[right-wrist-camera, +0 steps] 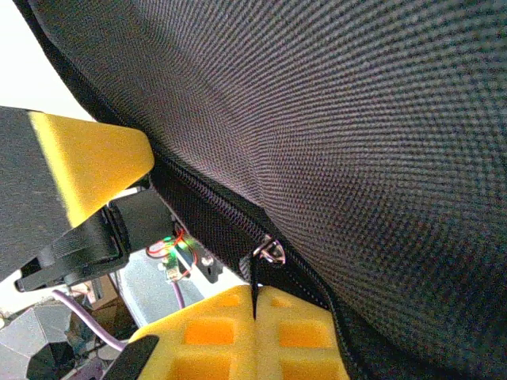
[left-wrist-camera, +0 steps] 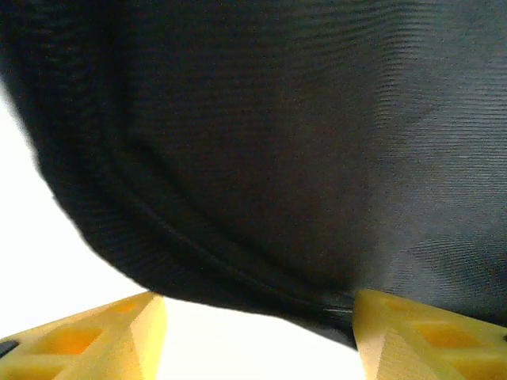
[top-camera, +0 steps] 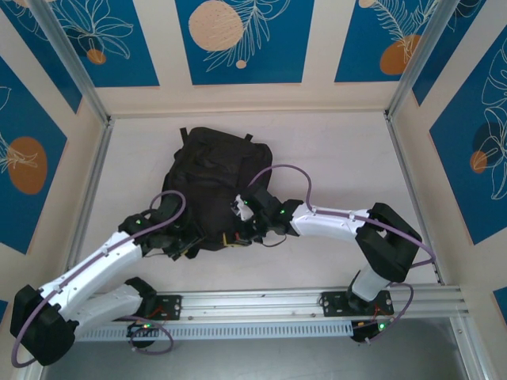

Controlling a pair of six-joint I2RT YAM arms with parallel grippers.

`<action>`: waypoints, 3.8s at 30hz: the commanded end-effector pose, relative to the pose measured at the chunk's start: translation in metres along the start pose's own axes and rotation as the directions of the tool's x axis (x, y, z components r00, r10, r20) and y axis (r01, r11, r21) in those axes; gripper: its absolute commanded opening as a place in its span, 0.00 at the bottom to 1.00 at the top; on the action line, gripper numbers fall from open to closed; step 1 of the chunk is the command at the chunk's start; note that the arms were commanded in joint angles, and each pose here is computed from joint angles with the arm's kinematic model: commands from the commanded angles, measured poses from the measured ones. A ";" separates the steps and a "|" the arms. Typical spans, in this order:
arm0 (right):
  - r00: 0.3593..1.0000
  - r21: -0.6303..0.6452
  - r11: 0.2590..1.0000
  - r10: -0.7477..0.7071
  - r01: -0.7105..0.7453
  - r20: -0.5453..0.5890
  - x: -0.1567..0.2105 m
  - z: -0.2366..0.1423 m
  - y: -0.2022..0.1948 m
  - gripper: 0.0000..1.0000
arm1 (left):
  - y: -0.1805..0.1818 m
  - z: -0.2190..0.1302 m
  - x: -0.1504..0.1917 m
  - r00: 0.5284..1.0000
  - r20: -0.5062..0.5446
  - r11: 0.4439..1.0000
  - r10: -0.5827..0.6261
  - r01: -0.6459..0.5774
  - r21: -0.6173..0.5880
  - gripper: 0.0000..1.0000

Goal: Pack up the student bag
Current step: Zip the student bag at the center of the table, then move the student bag to the center of the table, then reset both arms

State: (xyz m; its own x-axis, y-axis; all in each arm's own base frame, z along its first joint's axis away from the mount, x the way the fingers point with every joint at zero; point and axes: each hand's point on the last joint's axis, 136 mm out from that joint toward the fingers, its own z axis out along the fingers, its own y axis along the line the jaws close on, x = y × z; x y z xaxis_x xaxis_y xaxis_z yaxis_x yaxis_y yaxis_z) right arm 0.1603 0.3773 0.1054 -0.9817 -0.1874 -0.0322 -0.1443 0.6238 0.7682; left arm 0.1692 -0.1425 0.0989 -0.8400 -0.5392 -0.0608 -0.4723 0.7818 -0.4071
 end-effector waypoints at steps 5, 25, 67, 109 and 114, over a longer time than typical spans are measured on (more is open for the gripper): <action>1.000 -0.036 0.999 0.007 -0.007 -0.007 0.002 0.001 0.004 0.00 | -0.014 0.005 -0.003 0.999 0.022 0.999 -0.037 0.037 0.004 0.62; 0.999 0.073 0.997 0.018 -0.020 0.027 -0.001 -0.024 -0.028 0.00 | 0.018 -0.003 -0.009 0.994 0.103 0.997 0.035 -0.027 -0.075 0.00; 0.850 0.138 0.940 0.210 -0.312 0.484 -0.097 -0.147 -0.110 0.00 | -0.042 -0.001 0.033 0.869 -0.073 0.870 0.489 -0.482 0.101 0.00; 0.701 0.294 0.954 -0.166 -0.065 0.694 -0.067 -0.302 -0.049 0.99 | -0.174 -0.115 -0.005 0.465 0.390 0.505 0.795 -0.863 0.000 1.00; 0.546 0.354 0.935 -0.292 -0.009 0.785 -0.093 -0.319 -0.050 0.99 | -0.147 -0.151 -0.110 0.255 0.694 0.635 0.674 -0.680 -0.367 1.00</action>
State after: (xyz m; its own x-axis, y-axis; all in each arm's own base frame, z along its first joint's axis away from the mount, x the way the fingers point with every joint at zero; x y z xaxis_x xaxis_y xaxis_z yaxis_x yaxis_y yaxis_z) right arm 0.2833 0.1294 0.2716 -0.6877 0.3317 -0.6458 -0.1261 0.8215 0.5562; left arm 0.2540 -0.2069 0.2981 -0.5316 0.1075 -0.8401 0.3963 0.9082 -0.1346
